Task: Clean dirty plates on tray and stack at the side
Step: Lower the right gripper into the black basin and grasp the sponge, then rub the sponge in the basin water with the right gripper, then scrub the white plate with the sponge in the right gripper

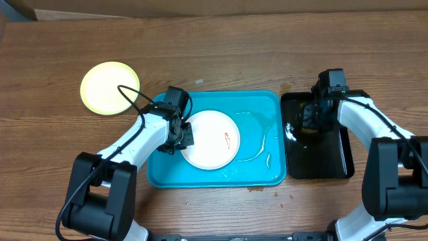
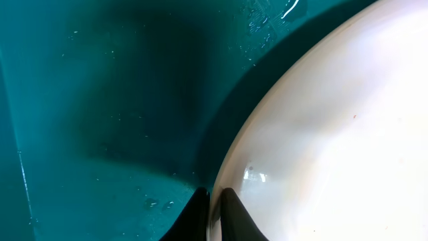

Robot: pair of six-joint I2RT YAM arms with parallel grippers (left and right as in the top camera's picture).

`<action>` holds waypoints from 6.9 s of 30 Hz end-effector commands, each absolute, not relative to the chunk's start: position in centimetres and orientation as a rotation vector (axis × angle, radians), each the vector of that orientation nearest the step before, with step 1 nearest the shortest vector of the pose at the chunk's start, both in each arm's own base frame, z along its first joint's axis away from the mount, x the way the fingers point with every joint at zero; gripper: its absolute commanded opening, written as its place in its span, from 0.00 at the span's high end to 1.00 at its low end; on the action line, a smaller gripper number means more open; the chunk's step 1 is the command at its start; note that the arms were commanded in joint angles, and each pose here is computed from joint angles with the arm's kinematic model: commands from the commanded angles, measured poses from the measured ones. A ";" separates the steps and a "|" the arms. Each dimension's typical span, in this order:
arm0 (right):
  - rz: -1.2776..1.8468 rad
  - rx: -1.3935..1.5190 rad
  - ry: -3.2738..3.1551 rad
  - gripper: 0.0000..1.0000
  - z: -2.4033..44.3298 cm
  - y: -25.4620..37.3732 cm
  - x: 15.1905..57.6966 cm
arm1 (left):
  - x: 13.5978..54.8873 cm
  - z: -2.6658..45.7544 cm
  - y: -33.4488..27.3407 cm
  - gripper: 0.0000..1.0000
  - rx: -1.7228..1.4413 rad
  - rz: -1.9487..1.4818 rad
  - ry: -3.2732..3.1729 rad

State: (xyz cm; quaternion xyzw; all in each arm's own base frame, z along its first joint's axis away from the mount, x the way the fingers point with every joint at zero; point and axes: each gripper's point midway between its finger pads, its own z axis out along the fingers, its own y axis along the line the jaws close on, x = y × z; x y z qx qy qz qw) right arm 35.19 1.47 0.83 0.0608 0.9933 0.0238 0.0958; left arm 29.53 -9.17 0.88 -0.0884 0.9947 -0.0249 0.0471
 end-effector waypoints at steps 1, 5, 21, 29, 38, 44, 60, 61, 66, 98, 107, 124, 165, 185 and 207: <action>0.059 0.179 2.936 0.31 1.2 1.4 35.4 | 29.3 0.7 -9.0 0.90 -0.272 -0.047 3.036; 0.055 0.182 2.965 0.31 1.4 1.3 34.9 | 29.3 0.7 -9.0 0.89 -0.272 -0.047 3.036; 0.087 0.169 2.914 0.23 2.0 1.8 36.3 | 29.3 0.7 -9.0 0.84 -0.272 -0.046 3.036; 0.083 0.167 2.871 0.24 2.2 1.7 37.4 | 29.3 0.7 -9.0 0.84 -0.272 -0.047 3.036; 0.057 0.168 2.850 0.95 1.5 1.4 37.4 | 29.3 0.7 -9.0 0.84 -0.272 -0.046 3.036; 0.062 0.161 2.794 0.27 1.9 1.4 38.7 | 29.3 0.7 -9.0 0.84 -0.271 -0.047 3.036; 0.067 0.156 2.741 0.96 2.1 1.4 39.8 | 29.4 0.7 -9.0 0.69 -0.270 -0.048 3.029; 0.067 0.155 2.738 0.95 2.4 1.4 39.9 | 29.5 0.7 -9.0 0.62 -0.267 -0.050 3.027; 0.065 0.158 2.772 0.94 5.2 1.5 39.7 | 29.8 0.7 -9.0 0.52 -0.253 -0.052 3.014; 0.035 0.167 2.893 0.96 3.6 1.2 36.7 | 31.5 0.9 -7.7 0.69 -0.432 -0.160 2.962; 0.035 0.167 2.893 0.95 3.6 1.2 36.7 | 31.2 1.1 -9.0 0.77 -0.448 -0.315 2.985; 0.036 0.168 2.908 0.96 2.4 1.2 35.8 | 31.1 1.1 -9.4 0.71 -0.418 -0.304 2.989; -0.054 0.281 2.790 0.96 10.4 1.4 34.9 | 31.6 1.2 -9.7 0.78 -0.424 -0.328 2.969; 0.034 0.309 2.802 0.96 14.9 2.7 34.7 | 31.4 1.2 -9.9 0.96 -0.417 -0.326 2.975; 0.074 -0.371 2.518 0.96 15.8 21.1 36.5 | 31.3 1.4 -10.7 0.96 -0.432 -0.399 2.980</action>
